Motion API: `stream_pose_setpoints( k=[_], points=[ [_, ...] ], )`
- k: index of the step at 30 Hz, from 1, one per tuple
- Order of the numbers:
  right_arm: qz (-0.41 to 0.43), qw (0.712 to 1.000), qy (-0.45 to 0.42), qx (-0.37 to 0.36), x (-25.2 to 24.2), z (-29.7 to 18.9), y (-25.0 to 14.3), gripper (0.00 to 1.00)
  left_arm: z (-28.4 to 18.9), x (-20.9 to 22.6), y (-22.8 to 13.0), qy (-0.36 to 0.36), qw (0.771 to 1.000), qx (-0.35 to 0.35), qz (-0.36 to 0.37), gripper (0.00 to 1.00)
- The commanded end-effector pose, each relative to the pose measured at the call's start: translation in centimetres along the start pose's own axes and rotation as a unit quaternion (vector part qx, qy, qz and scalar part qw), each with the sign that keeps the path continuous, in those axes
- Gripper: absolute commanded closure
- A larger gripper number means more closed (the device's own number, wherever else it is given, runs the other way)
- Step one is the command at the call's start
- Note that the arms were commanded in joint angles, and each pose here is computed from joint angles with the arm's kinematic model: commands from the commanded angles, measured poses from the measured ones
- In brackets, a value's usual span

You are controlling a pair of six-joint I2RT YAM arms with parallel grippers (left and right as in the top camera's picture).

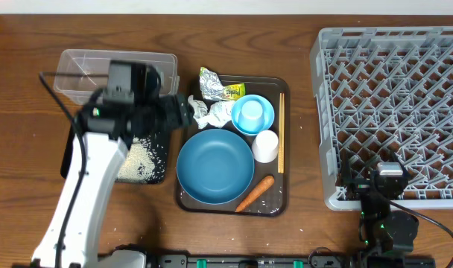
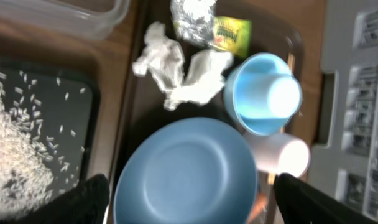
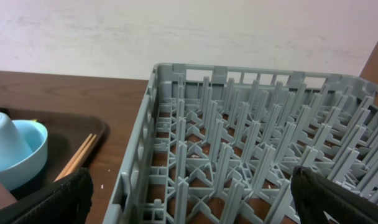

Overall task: Sort waste into correct bins and load items into the dishwasher rack
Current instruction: 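Reach the left gripper to the crumpled white tissues and grasp them, then move the tissues with the left gripper into the clear plastic bin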

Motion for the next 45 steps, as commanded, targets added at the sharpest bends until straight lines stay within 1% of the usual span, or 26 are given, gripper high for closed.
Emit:
stream_pose_setpoints(
  k=[1,4,7,12,20,25,31,34,40,41,45],
  points=[
    [0.007,1.0,0.001,0.0,0.0,0.0,-0.1,0.01,-0.2,-1.8,2.3,-0.021,0.998,0.024,0.059,0.13],
    [0.007,1.0,0.001,0.0,0.0,0.0,-0.1,0.01,1.4,-2.6,2.9,-0.015,0.995,0.067,0.078,0.13],
    [0.007,1.0,0.001,0.0,0.0,0.0,-0.1,0.01,4.5,-2.8,3.3,0.011,0.992,0.082,0.096,0.12],
    [0.007,1.0,0.001,0.0,0.0,0.0,-0.1,0.01,8.5,-3.0,3.2,0.035,0.987,0.102,0.116,0.12],
    [0.007,1.0,0.002,0.0,0.0,0.0,-0.1,0.01,13.0,-1.2,1.9,0.093,0.977,0.148,0.125,0.13],
    [0.007,1.0,0.001,0.0,0.0,0.0,-0.1,0.01,15.4,-0.3,1.1,0.101,0.972,0.176,0.12,0.13],
    [0.007,1.0,0.001,0.0,0.0,0.0,-0.1,0.01,17.5,0.6,0.1,0.108,0.967,0.203,0.113,0.23],
    [0.007,1.0,0.001,0.0,0.0,0.0,-0.1,0.01,18.0,0.8,-0.1,0.109,0.966,0.208,0.11,0.24],
    [0.007,1.0,0.001,0.0,0.0,0.0,-0.1,0.01,18.4,0.5,0.1,0.105,0.968,0.2,0.112,0.39],
    [0.007,1.0,0.001,0.0,0.0,0.0,-0.1,0.01,18.5,0.4,0.2,0.104,0.968,0.198,0.113,0.4],
    [0.007,1.0,0.001,0.0,0.0,0.0,-0.1,0.01,18.9,0.2,-0.2,0.103,0.968,0.198,0.117,0.41]
  ],
)
Point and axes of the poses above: each gripper's point midway between its finger pads, its own z axis out along the fingers, its own x axis along the line the jaws close on, y = z × x, the point moved 4 cm from there along -z, back along the fingers, and after that the axes turned 8 degrees about z, right-handed, at the moved point
